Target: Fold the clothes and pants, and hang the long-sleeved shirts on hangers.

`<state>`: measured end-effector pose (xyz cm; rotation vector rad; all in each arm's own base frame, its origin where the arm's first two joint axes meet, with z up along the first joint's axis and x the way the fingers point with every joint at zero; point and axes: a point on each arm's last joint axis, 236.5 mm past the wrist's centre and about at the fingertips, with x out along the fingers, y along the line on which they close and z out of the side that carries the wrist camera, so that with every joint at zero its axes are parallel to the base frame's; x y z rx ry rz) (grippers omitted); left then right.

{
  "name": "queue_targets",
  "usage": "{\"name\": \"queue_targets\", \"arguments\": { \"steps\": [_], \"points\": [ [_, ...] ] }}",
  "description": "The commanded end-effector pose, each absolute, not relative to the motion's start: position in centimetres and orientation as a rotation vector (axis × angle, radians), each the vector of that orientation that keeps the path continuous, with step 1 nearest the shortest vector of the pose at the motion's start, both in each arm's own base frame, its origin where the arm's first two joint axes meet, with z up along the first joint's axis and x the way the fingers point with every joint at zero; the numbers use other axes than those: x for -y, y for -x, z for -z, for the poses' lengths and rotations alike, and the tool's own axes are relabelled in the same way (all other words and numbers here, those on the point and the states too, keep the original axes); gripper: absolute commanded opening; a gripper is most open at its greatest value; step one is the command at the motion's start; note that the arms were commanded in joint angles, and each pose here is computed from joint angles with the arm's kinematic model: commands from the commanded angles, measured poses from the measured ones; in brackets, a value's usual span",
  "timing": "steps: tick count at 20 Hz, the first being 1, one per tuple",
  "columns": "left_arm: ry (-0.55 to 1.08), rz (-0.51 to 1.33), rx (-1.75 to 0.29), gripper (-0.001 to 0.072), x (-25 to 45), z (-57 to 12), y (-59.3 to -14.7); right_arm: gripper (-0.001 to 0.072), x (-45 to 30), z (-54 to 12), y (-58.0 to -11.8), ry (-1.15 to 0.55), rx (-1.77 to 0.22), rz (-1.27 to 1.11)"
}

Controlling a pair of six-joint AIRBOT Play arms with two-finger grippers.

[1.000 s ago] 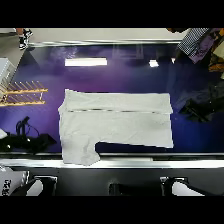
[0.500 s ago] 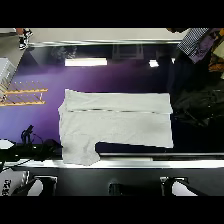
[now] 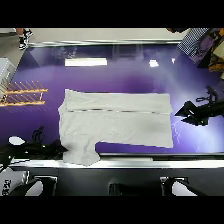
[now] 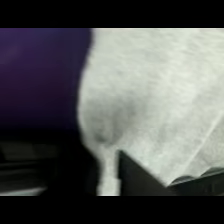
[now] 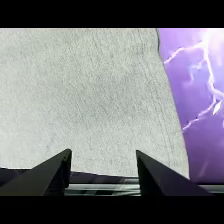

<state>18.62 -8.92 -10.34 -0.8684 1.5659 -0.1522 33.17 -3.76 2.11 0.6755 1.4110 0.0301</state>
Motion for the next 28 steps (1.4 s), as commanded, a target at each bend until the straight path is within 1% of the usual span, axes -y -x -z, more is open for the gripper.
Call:
{"name": "queue_targets", "arguments": {
  "steps": [1, 3, 5, 6, 8, 10, 11, 13, 16, 19, 23, 28],
  "points": [
    [0.867, 0.176, -1.581, 0.0022, 9.6, 10.4, -18.5, 0.0474, 3.2, -2.5, -33.6, -0.724, -1.397, -0.032],
    [0.866, 0.176, -1.581, 0.0022, 9.6, 10.4, -18.5, 0.0475, 1.7, -3.5, -34.3, -0.794, -1.368, -0.089],
    [0.867, 0.177, -1.583, 0.0022, 9.6, 10.4, -18.5, 0.0477, 0.6, -4.1, -33.9, -0.776, -1.378, -0.18],
    [0.867, 0.181, -1.587, 0.0022, 9.7, 10.3, -18.4, 0.0477, 1.1, -3.8, -33.2, -0.755, -1.402, -0.174],
    [0.865, 0.187, -1.59, 0.0022, 9.8, 10.2, -18.3, 0.0477, 4.0, -3.1, -32.8, -0.771, -1.388, -0.088],
    [0.864, 0.19, -1.587, 0.0022, 9.7, 10.1, -18.5, 0.0477, 6.8, -2.1, -31.5, -0.857, -1.388, -0.017],
    [0.863, 0.192, -1.586, 0.0022, 9.7, 10.0, -18.5, 0.0478, 7.5, -1.1, -30.5, -0.896, -1.401, 0.003],
    [0.861, 0.193, -1.581, 0.0022, 9.7, 9.9, -18.6, 0.0478, 7.3, 1.7, -28.3, -0.917, -1.456, 0.011],
    [0.861, 0.193, -1.58, 0.0022, 9.7, 9.9, -18.6, 0.0478, 6.2, 6.5, -24.5, -0.91, -1.566, 0.056],
    [0.862, 0.197, -1.586, 0.0022, 9.8, 9.9, -18.5, 0.0478, 6.0, 9.2, -22.0, -0.884, -1.627, 0.103],
    [0.861, 0.198, -1.586, 0.0022, 9.8, 9.9, -18.5, 0.0477, 5.5, 10.3, -22.2, -0.918, -1.597, 0.119],
    [0.861, 0.197, -1.586, 0.0021, 9.8, 9.9, -18.5, 0.0476, 4.9, 10.2, -23.2, -0.955, -1.552, 0.092]
  ]
}}
